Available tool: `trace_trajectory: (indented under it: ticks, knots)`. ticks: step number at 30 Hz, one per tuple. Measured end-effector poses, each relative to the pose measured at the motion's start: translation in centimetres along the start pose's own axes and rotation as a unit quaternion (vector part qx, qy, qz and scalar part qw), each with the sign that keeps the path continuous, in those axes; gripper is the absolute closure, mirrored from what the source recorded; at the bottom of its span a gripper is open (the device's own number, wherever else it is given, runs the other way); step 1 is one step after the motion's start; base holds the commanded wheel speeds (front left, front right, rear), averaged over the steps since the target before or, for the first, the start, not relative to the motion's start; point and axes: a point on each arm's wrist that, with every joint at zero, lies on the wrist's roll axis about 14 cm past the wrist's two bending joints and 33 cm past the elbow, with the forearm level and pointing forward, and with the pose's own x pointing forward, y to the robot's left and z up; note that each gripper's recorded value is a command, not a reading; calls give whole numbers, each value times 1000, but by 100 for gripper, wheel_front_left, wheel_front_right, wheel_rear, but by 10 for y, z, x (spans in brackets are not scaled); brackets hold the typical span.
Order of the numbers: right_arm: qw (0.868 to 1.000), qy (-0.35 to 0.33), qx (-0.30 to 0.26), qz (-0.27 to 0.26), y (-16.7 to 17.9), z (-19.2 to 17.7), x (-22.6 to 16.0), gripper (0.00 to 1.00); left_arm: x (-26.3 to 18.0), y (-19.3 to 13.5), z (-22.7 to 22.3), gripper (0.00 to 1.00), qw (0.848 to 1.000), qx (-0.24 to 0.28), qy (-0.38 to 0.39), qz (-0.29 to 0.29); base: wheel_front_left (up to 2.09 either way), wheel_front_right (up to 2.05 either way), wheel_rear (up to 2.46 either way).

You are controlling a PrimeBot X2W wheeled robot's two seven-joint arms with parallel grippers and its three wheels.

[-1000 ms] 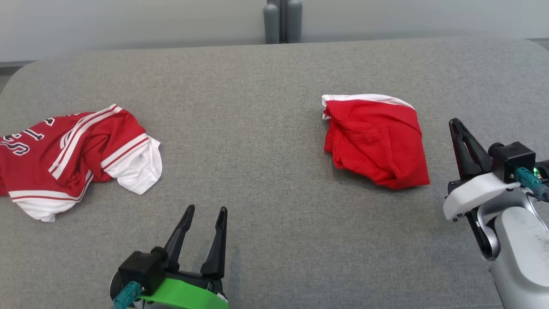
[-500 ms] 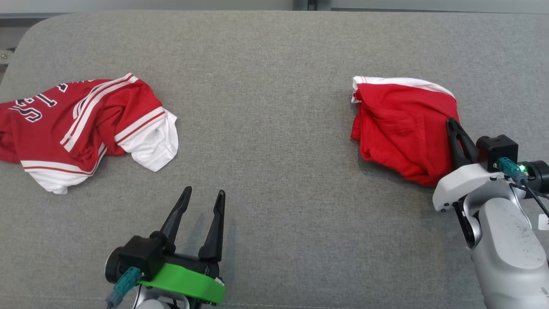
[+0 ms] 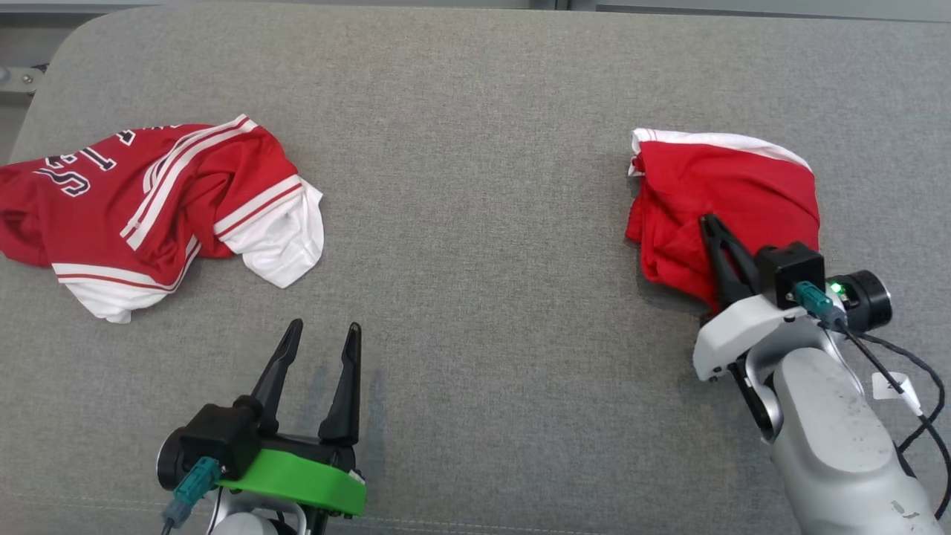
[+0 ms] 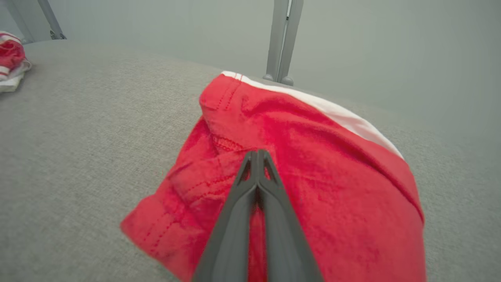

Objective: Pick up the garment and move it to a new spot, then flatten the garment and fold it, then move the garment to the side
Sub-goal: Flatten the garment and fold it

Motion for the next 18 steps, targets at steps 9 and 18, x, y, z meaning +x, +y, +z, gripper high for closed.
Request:
trace_trajectory:
  ticks: [9,18]
  knots:
    - [996,12,-10,93,59,-6,-9,100,-2,5,6,0,1000,-7,-12,11,0,0,0]
    - [992,-59,6,114,72,40,-27,100,-15,7,10,0,999,-19,-23,23,0,0,0]
